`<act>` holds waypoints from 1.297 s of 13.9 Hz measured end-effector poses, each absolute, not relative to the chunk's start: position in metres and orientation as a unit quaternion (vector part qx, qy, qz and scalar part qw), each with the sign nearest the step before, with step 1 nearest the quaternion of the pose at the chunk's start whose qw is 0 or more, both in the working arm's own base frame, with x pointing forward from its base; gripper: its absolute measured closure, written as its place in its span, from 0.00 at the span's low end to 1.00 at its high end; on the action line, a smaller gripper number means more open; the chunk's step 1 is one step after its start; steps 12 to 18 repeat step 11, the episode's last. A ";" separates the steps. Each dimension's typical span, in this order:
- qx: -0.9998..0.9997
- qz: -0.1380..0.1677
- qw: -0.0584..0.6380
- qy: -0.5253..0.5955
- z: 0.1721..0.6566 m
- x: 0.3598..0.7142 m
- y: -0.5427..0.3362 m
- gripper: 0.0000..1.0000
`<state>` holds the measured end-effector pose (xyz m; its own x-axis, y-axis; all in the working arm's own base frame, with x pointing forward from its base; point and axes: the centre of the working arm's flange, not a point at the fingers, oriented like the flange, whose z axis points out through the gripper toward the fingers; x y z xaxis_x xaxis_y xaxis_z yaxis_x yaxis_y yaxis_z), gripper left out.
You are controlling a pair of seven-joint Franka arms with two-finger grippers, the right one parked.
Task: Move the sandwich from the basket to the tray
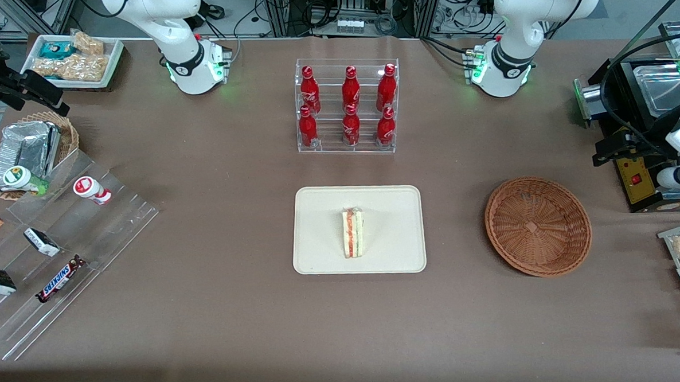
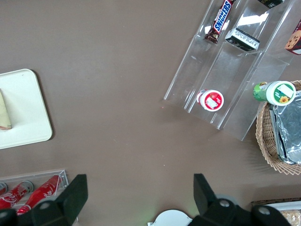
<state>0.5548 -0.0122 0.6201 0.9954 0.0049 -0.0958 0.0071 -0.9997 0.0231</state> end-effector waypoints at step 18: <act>0.999 -0.036 0.012 0.004 0.622 0.558 -0.012 0.00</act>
